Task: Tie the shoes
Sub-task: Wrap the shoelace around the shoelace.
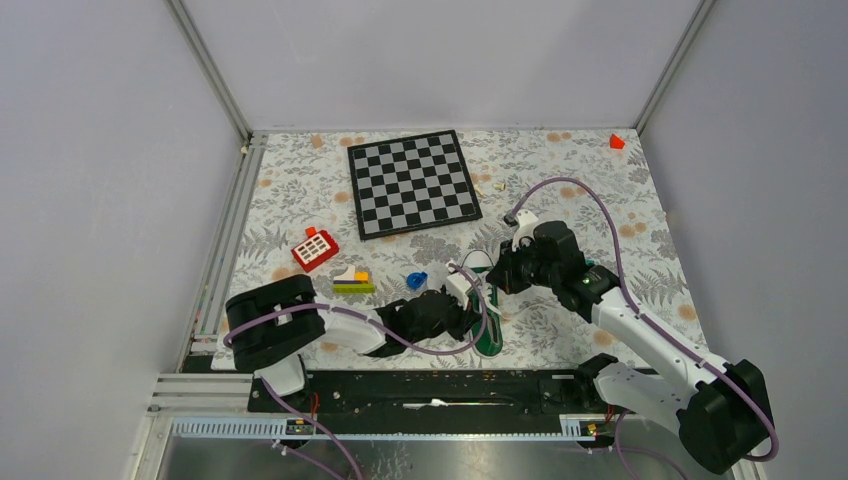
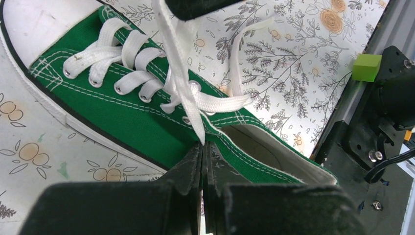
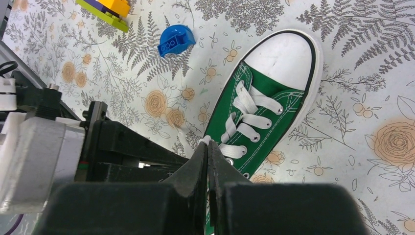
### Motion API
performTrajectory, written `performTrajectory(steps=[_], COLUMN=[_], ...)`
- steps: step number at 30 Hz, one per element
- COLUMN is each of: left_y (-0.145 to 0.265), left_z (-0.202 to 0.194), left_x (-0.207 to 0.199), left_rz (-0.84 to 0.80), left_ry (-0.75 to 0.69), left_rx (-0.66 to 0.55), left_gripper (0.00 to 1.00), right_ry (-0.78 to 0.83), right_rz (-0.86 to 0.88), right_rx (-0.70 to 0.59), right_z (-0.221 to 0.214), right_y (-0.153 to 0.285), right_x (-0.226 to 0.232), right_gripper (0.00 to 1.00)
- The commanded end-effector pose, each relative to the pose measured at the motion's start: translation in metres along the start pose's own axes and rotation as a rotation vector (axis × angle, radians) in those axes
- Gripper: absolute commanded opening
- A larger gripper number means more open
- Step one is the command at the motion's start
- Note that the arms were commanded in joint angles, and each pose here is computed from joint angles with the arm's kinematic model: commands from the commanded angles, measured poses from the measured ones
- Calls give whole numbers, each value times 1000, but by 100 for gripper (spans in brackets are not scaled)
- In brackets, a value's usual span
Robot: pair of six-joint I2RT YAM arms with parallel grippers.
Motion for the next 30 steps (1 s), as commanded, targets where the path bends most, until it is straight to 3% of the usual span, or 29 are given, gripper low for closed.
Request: performTrajectory(steps=[1,12,23,30], left_y=[-9,-6,2,0], left_z=[12,14,8,6], left_x=[-2,5,7,7], left_rz=[23,75,55,52], left_ry=[-28,-60,-71,-70], left_rx=[-26,-55,-55,-50], left_gripper=[0,0,0,0], right_ry=[24,20,6,6], right_rz=[41,65,164,166], right_rx=[-38,-13,-156,-160], right_z=[5,-4,9,11], right_y=[4,4,5,6], right_x=[3,4,15,16], right_gripper=[0,0,0,0])
Point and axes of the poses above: each gripper's point midway between its finger pads, its own y axis back along the fingers, its own x axis along the line the jaws close on, z = x × y, the point moved 8 cm from there along y, back along the fingers, and after that the axes turned 2 degrees about -y, right-handed, at the moved point
